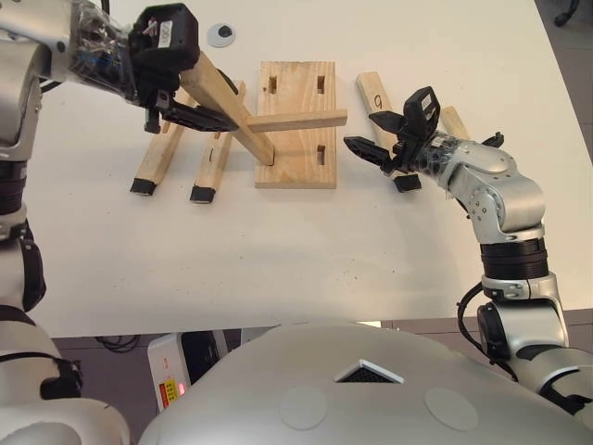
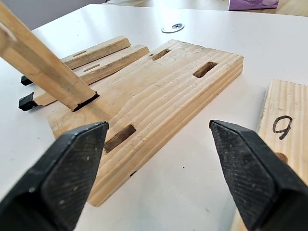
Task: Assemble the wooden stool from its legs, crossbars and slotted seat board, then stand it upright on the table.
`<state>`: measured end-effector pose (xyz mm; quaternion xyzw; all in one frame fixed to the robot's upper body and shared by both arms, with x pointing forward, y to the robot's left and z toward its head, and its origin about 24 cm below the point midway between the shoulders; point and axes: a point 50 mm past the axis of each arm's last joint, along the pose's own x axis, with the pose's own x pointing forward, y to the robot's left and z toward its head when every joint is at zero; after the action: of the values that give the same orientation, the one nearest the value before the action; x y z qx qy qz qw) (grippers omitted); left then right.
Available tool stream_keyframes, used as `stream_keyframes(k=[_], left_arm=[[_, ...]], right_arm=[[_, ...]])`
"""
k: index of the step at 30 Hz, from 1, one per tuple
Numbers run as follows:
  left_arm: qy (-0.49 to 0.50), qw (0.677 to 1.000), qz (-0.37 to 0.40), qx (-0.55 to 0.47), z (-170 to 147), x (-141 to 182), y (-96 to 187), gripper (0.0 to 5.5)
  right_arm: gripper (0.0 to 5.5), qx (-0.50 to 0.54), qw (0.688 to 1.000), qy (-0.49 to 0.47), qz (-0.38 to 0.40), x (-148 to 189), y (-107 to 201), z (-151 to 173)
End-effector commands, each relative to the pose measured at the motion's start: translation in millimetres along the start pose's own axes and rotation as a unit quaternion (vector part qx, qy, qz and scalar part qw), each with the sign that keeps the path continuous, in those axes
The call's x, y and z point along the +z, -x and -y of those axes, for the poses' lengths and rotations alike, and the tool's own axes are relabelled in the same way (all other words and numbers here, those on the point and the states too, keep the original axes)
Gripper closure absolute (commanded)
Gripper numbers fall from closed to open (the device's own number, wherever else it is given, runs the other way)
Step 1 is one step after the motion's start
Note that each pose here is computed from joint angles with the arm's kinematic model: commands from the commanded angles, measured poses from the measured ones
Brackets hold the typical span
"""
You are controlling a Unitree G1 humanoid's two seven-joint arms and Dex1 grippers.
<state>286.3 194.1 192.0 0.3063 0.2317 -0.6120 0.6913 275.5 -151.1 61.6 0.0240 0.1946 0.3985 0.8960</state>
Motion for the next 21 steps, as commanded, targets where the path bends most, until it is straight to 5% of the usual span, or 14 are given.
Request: stream_keyframes(k=[1,7,16,21], left_arm=[[0.122,0.992,-0.004,-0.03,14,-36,-36,3.13],[0.131,0.99,0.045,0.013,5,-22,-12,2.37],[0.161,0.975,0.116,0.1,6,-25,57,2.37],[0.229,0.939,0.057,0.249,6,-81,79,2.37]], right_arm=[[1.63,-0.007,1.0,0.007,0.007,4,-3,1],[1.63,-0.005,1.0,0.008,0.006,4,-2,1],[1.63,-0.001,1.0,0.008,0.001,0,1,-1],[1.63,-0.006,1.0,0.004,-0.002,-4,4,0]])
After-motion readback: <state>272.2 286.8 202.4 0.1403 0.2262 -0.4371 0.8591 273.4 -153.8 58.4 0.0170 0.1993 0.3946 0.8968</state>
